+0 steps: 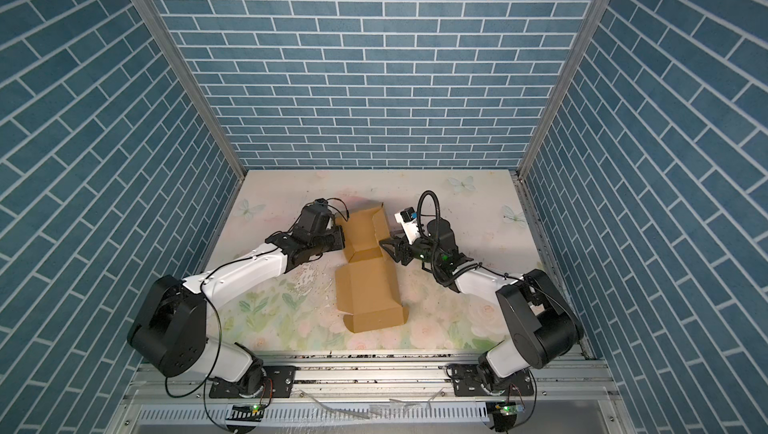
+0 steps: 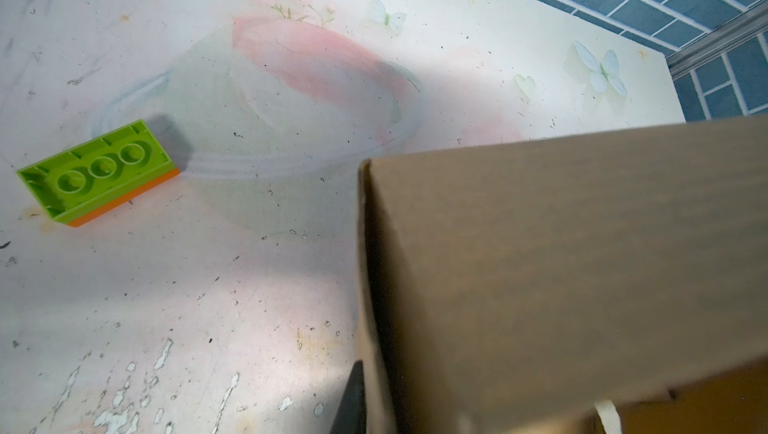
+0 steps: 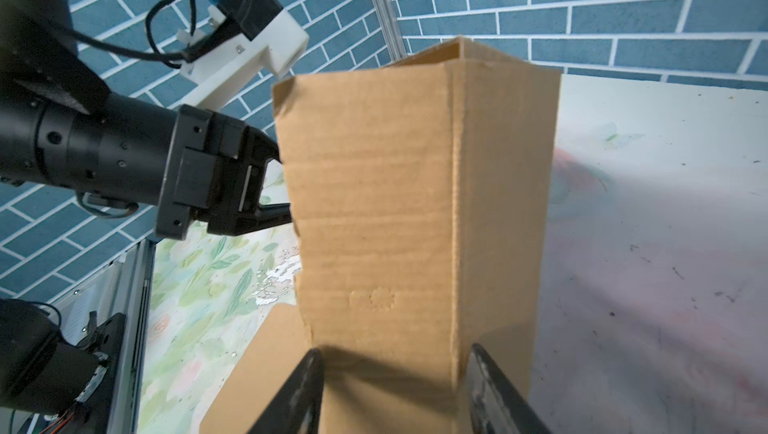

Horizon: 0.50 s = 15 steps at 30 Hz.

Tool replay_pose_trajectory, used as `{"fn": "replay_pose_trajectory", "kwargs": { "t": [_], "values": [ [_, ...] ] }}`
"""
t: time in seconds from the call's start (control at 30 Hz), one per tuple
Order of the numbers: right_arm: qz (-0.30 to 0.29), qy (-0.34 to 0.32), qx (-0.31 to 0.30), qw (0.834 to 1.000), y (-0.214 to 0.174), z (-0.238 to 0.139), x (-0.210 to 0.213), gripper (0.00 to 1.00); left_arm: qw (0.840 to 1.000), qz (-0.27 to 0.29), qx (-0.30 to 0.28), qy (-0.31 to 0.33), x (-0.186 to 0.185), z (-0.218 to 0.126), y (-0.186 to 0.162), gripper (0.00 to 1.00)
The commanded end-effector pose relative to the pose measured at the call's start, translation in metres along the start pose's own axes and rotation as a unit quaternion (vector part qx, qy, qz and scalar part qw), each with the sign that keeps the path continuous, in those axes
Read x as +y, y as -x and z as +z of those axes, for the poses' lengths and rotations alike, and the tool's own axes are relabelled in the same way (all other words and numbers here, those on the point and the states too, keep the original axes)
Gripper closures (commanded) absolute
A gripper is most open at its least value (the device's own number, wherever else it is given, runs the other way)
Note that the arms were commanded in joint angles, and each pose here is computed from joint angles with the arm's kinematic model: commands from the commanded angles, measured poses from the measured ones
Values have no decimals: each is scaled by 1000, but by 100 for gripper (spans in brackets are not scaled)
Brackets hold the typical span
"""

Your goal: Fold the paper box

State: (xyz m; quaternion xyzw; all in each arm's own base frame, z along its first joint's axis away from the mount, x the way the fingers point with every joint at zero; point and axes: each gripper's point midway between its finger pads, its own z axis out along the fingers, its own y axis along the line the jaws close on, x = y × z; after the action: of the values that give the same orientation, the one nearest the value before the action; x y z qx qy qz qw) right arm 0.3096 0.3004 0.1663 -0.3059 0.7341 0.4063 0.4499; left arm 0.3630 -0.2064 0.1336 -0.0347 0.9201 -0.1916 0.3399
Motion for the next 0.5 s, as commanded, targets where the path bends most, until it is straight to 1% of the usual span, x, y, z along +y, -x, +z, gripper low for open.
{"fn": "replay_pose_trajectory", "kwargs": {
  "t": [0.0, 0.23, 0.47],
  "values": [
    [-29, -20, -8, 999, 15, 4, -3, 44, 1000, 1, -4, -28, -16, -6, 8, 89],
    [-31, -20, -4, 999, 22, 7, -3, 45, 999, 5, 25, -33, -21, -3, 11, 89],
    [-33, -35, 4, 999, 21, 11, -11, 46, 999, 3, 21, -42, -24, -5, 19, 88]
  ]
}}
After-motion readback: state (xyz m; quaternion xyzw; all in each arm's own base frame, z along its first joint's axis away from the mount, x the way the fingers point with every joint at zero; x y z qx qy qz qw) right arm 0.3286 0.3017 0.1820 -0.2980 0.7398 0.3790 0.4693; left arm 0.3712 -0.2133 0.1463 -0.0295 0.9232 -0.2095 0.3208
